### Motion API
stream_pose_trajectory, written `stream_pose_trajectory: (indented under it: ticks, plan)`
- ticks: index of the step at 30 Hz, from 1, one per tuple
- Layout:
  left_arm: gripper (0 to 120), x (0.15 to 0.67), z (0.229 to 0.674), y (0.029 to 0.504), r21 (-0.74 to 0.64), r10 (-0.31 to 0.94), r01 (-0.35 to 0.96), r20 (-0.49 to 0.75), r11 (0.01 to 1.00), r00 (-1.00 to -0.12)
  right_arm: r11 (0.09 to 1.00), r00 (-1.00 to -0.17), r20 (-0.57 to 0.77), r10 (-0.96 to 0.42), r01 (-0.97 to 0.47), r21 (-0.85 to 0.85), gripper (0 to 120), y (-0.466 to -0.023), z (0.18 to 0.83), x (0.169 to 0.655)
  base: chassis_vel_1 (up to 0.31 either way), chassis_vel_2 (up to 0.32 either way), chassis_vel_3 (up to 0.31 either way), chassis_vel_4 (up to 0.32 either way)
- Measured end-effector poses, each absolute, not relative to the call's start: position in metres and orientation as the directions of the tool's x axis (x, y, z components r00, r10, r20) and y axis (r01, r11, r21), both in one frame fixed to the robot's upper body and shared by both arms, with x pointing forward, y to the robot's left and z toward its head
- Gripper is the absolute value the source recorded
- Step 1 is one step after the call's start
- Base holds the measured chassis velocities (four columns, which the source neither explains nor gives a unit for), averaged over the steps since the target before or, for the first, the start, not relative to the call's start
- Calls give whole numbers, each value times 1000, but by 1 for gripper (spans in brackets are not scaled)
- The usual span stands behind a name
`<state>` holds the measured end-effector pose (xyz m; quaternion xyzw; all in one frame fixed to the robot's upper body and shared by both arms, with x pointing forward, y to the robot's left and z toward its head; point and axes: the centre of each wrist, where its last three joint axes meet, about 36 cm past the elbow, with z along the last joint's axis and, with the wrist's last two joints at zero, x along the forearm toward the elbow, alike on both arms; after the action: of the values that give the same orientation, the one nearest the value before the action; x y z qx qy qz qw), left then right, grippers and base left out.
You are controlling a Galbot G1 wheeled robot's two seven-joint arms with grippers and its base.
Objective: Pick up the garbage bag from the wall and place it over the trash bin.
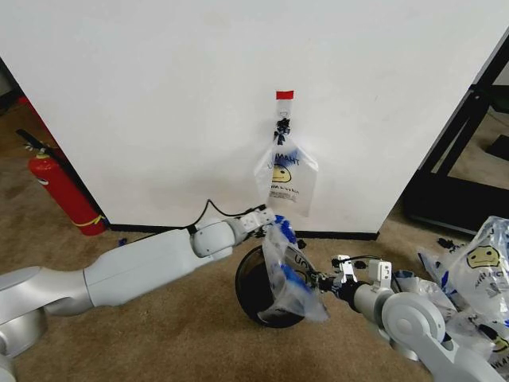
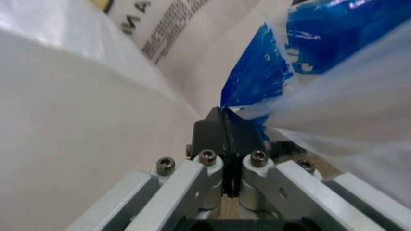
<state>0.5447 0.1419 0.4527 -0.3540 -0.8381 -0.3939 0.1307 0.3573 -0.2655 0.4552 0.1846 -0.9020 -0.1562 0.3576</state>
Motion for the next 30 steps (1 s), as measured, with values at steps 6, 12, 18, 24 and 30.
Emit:
stream_pose_trajectory:
  ticks: [6, 12, 18, 24, 30]
  plan:
    - [0, 539, 439, 164, 569, 475, 694, 509, 441, -718, 882, -690, 573, -443, -219, 417, 0, -271, 456, 353, 0, 0, 0, 0]
    - [0, 529, 432, 187, 552, 467, 692, 511, 466, -722, 886, -712, 558, -426, -203, 417, 0, -280, 459, 353, 0, 0, 0, 0]
    - [0, 520, 423, 204, 532, 460, 693, 519, 486, -721, 879, -719, 544, -432, -202, 432, 0, -283, 460, 351, 0, 0, 0, 0]
    - [4, 506, 411, 216, 494, 465, 706, 532, 508, -708, 873, -720, 537, -439, -200, 445, 0, -281, 459, 348, 0, 0, 0, 0]
    - [26, 478, 426, 207, 401, 488, 704, 518, 587, -702, 880, -736, 537, -412, -168, 445, 0, -276, 457, 346, 0, 0, 0, 0]
